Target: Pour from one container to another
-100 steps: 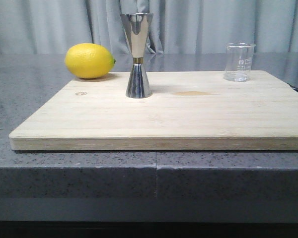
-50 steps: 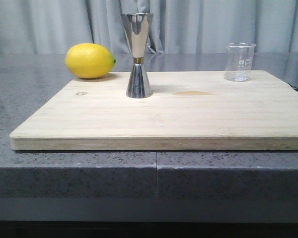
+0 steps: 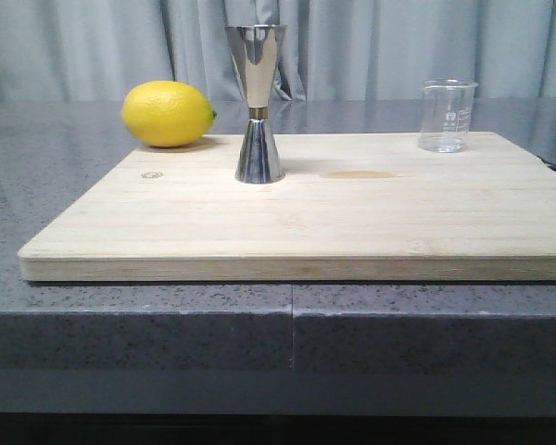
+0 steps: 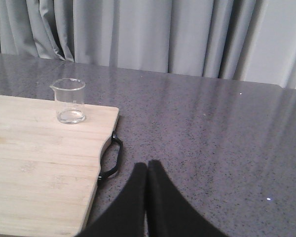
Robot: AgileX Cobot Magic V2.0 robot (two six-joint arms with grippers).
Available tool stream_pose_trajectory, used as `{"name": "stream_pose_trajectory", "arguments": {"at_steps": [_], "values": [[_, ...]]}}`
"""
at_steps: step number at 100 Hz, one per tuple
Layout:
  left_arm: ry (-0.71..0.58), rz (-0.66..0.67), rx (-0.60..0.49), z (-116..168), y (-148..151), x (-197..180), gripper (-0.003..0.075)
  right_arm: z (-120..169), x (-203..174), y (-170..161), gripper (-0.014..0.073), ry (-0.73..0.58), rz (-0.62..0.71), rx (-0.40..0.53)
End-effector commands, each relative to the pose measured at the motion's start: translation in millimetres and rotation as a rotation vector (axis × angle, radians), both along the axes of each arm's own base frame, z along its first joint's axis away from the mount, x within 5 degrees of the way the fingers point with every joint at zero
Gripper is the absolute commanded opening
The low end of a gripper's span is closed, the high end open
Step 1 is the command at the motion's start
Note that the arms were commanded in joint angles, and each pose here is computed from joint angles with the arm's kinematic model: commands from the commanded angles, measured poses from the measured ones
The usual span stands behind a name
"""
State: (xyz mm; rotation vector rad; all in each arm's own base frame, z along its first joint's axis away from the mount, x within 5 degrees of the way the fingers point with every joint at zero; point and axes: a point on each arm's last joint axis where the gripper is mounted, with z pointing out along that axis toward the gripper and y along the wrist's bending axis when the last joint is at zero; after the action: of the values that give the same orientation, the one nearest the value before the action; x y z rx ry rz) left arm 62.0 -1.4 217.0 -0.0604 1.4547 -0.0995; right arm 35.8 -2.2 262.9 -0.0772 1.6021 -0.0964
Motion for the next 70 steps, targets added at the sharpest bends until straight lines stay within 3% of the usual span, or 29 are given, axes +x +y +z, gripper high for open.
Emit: {"name": "stream_pose_trajectory", "arguments": {"at_steps": [1,70], "values": [[-0.006,-0.010,-0.014,-5.8,-0.4,-2.2,-0.0021,13.6,-1.4,0.2,-0.0069,-0.091,-0.002,-0.006],[0.026,-0.006,-0.032,-10.9,0.2,-6.9,-0.0021,13.6,-1.4,0.2,-0.0069,-0.091,-0.002,-0.006]]}}
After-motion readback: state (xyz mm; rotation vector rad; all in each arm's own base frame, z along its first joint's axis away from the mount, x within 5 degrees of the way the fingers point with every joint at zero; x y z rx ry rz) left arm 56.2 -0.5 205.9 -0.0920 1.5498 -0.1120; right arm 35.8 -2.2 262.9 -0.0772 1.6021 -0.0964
